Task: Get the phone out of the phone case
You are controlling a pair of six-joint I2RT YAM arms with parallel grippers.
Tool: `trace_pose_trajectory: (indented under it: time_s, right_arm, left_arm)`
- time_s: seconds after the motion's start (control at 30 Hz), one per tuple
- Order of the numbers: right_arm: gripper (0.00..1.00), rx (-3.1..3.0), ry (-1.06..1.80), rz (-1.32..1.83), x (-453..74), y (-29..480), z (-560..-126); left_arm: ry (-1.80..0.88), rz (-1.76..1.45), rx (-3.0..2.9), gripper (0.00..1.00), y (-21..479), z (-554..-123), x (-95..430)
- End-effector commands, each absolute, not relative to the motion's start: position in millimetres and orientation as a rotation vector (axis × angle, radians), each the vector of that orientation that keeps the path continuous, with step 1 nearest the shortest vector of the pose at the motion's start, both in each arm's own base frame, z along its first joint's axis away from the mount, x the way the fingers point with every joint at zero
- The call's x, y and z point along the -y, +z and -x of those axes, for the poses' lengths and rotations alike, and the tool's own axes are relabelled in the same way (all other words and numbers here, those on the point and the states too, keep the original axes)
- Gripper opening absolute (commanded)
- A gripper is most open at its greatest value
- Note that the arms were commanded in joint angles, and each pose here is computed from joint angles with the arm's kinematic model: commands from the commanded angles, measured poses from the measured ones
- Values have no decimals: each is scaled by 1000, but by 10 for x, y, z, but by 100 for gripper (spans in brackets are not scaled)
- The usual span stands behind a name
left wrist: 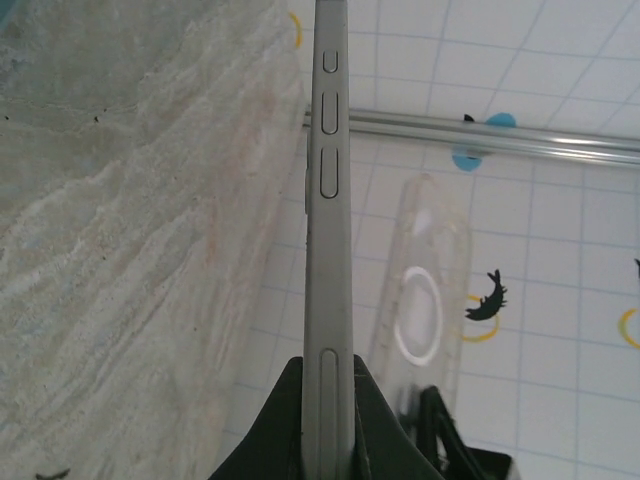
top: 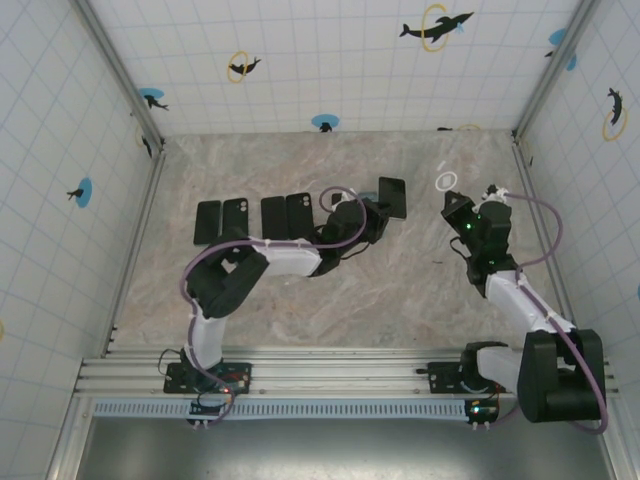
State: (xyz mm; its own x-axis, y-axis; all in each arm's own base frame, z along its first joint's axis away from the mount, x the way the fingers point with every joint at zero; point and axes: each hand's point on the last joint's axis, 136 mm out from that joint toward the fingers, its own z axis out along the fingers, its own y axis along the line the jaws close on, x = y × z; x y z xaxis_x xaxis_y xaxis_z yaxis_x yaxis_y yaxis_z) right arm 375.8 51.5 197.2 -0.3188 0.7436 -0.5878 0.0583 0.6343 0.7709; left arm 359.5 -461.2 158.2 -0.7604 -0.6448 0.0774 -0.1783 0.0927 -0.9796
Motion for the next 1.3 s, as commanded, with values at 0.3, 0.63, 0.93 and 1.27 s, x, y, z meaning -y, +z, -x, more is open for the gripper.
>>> trace_pose_trajectory:
  time_s: [0.3, 0.63, 0.93, 1.27]
  right_arm:
    - [0, -1767, 739, -627, -355, 2093, -3861]
    - [0, -1805, 710, -640, -309, 1972, -3857]
    - [0, -1824, 685, -658, -243, 1894, -3841]
    - [0, -1835, 682, -675, -216, 1832, -3859]
  left_arm:
    - [-1820, 870, -1883, 0, 1501, -3931, 5046]
    - [-1758, 968, -1965, 0, 979, -4030, 5191]
    - [-1754, 995, -2031, 0, 739, -4126, 5442]
    - [-1726, 1092, -2095, 0, 547, -4112, 5504]
